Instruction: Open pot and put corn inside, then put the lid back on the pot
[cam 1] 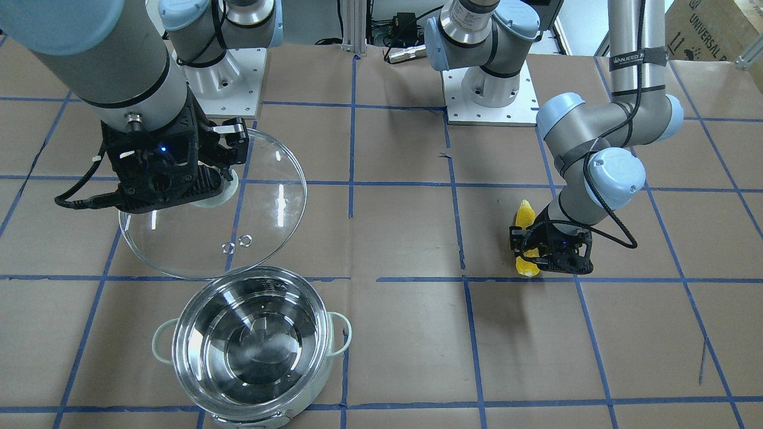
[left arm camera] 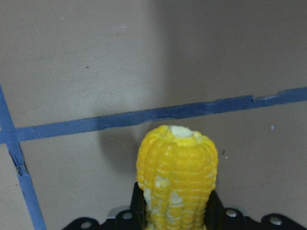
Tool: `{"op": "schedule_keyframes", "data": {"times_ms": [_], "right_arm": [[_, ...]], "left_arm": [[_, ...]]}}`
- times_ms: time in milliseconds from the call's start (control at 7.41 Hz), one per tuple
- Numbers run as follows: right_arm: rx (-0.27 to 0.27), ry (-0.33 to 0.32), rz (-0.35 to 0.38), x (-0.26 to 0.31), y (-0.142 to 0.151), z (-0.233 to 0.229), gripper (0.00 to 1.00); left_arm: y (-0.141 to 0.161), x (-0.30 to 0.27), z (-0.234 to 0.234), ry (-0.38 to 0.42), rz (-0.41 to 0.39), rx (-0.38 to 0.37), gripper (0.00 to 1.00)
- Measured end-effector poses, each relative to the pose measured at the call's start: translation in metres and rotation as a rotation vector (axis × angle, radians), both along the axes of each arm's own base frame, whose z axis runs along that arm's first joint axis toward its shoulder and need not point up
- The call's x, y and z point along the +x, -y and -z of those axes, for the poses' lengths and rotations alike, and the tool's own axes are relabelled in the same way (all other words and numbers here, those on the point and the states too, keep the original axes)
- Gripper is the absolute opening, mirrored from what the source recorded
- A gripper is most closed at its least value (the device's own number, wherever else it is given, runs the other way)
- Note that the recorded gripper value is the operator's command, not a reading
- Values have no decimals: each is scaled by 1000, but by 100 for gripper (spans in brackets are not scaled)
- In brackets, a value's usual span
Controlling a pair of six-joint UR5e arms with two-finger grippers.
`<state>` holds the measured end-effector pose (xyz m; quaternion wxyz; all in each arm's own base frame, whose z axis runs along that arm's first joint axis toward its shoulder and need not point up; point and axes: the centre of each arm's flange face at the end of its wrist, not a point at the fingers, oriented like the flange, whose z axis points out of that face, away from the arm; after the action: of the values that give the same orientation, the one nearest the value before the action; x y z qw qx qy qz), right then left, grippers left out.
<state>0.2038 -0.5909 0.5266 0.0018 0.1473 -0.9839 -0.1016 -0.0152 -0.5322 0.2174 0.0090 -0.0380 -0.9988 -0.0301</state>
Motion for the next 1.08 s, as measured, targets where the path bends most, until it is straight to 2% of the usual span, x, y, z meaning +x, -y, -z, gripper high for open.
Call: {"op": "schedule_keyframes", "data": {"times_ms": [540,810,1079], "right_arm": [[23,4,6,-9,0,6,24],[56,10,9,-13,-16,16,24],[46,8,13,-16,-38,27,25]], "left_arm": [[77,-112,-106,-73,-26,-98,21],[113,-195,-141,-127,-58,-135,22],[145,-272,-165,-189,-106,-168,23]]}}
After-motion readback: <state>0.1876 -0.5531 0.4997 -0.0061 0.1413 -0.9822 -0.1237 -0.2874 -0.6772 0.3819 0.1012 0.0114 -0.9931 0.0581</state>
